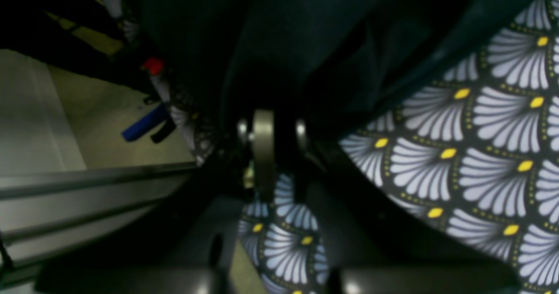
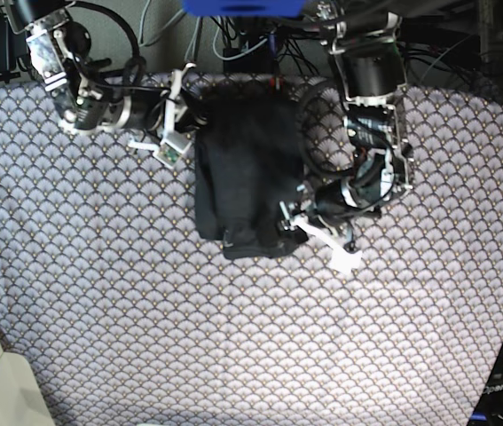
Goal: Fold the T-shirt properly
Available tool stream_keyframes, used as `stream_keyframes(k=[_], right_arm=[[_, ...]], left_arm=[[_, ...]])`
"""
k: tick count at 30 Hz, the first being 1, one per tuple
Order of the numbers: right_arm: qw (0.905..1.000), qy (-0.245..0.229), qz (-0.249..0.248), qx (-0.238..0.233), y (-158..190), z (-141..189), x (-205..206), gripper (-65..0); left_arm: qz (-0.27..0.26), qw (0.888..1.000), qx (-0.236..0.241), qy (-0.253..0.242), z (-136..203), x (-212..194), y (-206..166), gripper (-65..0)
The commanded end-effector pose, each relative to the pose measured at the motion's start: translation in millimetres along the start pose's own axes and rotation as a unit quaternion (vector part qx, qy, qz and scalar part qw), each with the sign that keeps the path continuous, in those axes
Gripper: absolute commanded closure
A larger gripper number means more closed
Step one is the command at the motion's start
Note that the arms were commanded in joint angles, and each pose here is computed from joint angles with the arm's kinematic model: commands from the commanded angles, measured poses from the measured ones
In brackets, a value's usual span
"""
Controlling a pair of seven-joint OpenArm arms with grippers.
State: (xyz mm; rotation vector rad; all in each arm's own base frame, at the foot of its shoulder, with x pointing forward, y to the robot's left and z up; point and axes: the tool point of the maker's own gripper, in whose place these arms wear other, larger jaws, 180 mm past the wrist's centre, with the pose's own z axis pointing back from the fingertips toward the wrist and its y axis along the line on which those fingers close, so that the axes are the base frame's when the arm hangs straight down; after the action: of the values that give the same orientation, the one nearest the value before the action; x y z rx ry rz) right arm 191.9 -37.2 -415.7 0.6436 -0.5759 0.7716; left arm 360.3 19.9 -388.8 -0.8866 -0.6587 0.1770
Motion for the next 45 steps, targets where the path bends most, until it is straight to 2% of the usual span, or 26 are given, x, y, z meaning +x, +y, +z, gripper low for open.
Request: stream_keyframes(k=[1, 6, 9, 13, 15, 16, 18, 19, 23, 26, 29, 33, 36, 40, 43, 45], right_arm=[[0.9997, -0.019, 0.009, -0.011, -10.3, 10.6, 11.0, -4.4], [0.9982, -0.015, 0.009, -0.058, -44.1, 36.6, 7.0, -4.4], [0.9961, -0.01, 0.009, -0.087, -63.6, 54.2, 3.9, -4.3], [0.9917, -0.007, -0.009, -0.128, -83.4, 80.2, -8.4, -4.3], [0.989, -0.004, -0.018, -0.147, -86.2, 93.8, -17.1, -4.3], [0.9871, -0.002, -0.02, -0.159, -87.0, 104.7, -21.8, -4.3], [0.9833, -0.001, -0.026, -0.18, -82.3, 124.0, -30.7, -4.2], [0.9813, 0.0, -0.03, -0.19, -79.4, 133.0, -35.3, -4.2], [0.9708, 0.002, -0.048, -0.235, -66.0, 169.1, -51.3, -0.6], [0.962, 0.018, -0.074, -0.262, -57.3, 192.5, -74.1, 0.0], [0.9492, 0.048, -0.11, -0.291, -50.1, 212.7, -107.4, 0.0], [0.9275, 0.082, -0.151, -0.332, -40.4, 221.5, -149.7, 0.0], [0.9057, 0.116, -0.195, -0.358, -26.6, 216.2, -197.6, 0.0], [0.8835, 0.135, -0.253, -0.37, -13.8, 193.8, -253.5, 0.0], [0.8725, 0.146, -0.298, -0.359, -2.4, 163.0, -299.0, 0.0], [0.8673, 0.137, -0.324, -0.353, 0.4, 144.9, -319.3, 0.0]], left_arm=[[-0.014, 1.0, -0.016, -0.023, 3.5, 19.4, -10.7, -35.4], [-0.053, 0.997, 0.0, -0.055, 32.6, 35.5, -9.3, -35.3], [-0.093, 0.992, 0.011, -0.083, 65.3, 52.2, -8.6, -35.3], [-0.124, 0.988, 0.024, -0.089, 107.1, 46.9, -0.3, -34.9], [-0.136, 0.988, 0.034, -0.07, 130.7, 27.7, 5.4, -29.5], [-0.149, 0.986, 0.042, -0.057, 144.4, 18.9, 7.2, -23.1], [-0.167, 0.983, 0.062, -0.032, 168.4, 2.3, 13.2, -5.7], [-0.173, 0.982, 0.072, -0.027, 179.3, -2.6, 15.4, 0.0], [-0.185, 0.976, 0.115, -0.013, 217.7, -20.6, 24.0, 0.0], [-0.187, 0.974, 0.129, 0.007, 229.1, -37.2, 25.0, 0.0], [-0.183, 0.97, 0.155, 0.049, 237.7, -66.1, 38.7, 0.0], [-0.208, 0.948, 0.195, 0.139, 237.6, -116.1, 55.2, 0.0], [-0.242, 0.92, 0.216, 0.221, 233.6, -164.2, 63.9, 0.0], [-0.265, 0.892, 0.237, 0.278, 225.0, -212.1, 78.5, 0.0], [-0.266, 0.874, 0.241, 0.327, 214.1, -261.4, 90.8, 0.0], [-0.252, 0.871, 0.242, 0.345, 205.8, -290.8, 102.6, 0.0]])
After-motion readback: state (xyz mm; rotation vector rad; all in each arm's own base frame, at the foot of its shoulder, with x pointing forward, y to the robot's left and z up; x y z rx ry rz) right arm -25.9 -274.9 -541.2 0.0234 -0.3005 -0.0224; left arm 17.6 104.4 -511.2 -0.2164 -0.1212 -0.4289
